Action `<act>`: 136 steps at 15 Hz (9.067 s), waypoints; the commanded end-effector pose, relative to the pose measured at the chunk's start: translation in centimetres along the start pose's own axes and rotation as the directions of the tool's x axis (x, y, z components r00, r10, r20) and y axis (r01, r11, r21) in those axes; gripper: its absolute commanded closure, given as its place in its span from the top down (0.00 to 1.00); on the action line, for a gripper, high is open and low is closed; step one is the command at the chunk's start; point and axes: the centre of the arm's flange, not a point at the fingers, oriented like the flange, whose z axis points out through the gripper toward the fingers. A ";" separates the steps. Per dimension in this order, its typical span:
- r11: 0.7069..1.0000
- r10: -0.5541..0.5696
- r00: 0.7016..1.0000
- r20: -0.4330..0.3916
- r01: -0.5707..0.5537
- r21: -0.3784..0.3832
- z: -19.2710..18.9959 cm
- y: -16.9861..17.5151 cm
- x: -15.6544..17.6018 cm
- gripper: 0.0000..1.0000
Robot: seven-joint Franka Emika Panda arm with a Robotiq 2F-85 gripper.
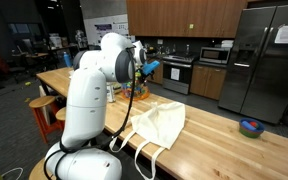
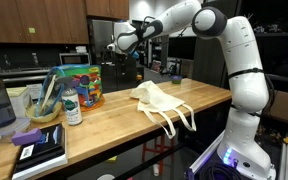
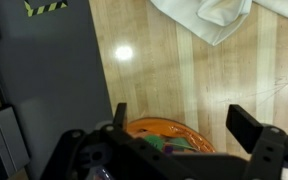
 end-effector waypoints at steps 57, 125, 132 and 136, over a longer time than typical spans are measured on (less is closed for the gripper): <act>0.991 -0.131 0.958 0.256 0.118 0.065 6.3 -6.9 -2.3 0.77; 0.962 0.255 0.955 0.151 -0.235 -0.142 -5.0 -6.8 -19.6 0.01; 0.986 0.125 0.987 0.097 -0.113 -0.122 -3.3 -2.1 -12.0 0.01; 0.994 0.070 0.998 0.008 -0.069 -0.083 -5.4 3.0 -7.4 0.01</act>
